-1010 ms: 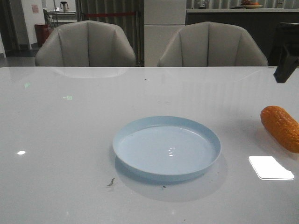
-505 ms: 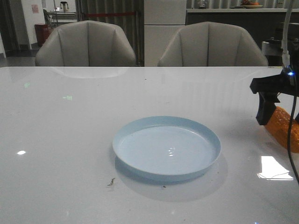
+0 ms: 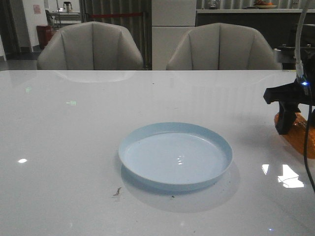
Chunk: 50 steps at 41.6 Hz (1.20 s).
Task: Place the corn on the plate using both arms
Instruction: 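Grasp the corn cob with the right gripper and carry it to the plate, then lower the corn onto the plate and open the right gripper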
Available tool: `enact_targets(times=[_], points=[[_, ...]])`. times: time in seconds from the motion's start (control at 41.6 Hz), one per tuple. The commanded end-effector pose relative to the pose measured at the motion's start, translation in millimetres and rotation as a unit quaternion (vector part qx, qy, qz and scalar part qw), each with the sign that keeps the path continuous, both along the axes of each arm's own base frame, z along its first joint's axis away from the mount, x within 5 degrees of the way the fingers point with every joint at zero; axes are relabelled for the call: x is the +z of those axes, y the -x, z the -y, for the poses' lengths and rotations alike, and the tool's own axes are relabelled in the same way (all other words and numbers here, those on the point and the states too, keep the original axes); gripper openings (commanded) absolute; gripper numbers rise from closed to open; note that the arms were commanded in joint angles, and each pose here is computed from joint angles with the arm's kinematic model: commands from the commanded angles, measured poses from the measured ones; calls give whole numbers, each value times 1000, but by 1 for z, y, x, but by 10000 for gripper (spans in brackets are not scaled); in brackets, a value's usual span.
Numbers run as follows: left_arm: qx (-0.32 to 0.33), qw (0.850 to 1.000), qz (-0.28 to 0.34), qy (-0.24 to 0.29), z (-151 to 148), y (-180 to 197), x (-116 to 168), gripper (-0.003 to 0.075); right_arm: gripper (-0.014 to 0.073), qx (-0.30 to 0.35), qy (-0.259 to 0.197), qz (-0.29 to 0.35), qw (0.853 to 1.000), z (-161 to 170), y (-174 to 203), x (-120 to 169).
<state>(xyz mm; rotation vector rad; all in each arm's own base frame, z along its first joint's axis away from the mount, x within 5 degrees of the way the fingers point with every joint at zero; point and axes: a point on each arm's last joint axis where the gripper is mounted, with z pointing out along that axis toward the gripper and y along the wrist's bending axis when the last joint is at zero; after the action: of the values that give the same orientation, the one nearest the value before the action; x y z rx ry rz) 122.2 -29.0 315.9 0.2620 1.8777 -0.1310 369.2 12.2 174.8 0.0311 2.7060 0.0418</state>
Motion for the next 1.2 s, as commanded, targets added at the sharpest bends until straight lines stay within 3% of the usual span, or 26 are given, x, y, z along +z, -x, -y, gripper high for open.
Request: enact_targets(times=[0.0, 0.289, 0.481, 0.794, 1.034, 1.178], points=[[2, 998, 55, 21, 0, -2, 18, 280, 323, 15, 6, 68, 998, -4, -13, 40], [2, 998, 55, 21, 0, -2, 18, 280, 323, 101, 8, 113, 988, -60, -30, 105], [2, 998, 55, 21, 0, -2, 18, 280, 323, 177, -6, 127, 976, -123, -18, 123], [2, 998, 55, 21, 0, -2, 18, 280, 323, 282, -1, 54, 958, -205, 12, 85], [2, 998, 55, 21, 0, -2, 18, 280, 331, 302, 13, 0, 953, -224, 12, 43], [2, 998, 55, 21, 0, -2, 18, 280, 449, 302, 18, -18, 953, -225, 11, 32]])
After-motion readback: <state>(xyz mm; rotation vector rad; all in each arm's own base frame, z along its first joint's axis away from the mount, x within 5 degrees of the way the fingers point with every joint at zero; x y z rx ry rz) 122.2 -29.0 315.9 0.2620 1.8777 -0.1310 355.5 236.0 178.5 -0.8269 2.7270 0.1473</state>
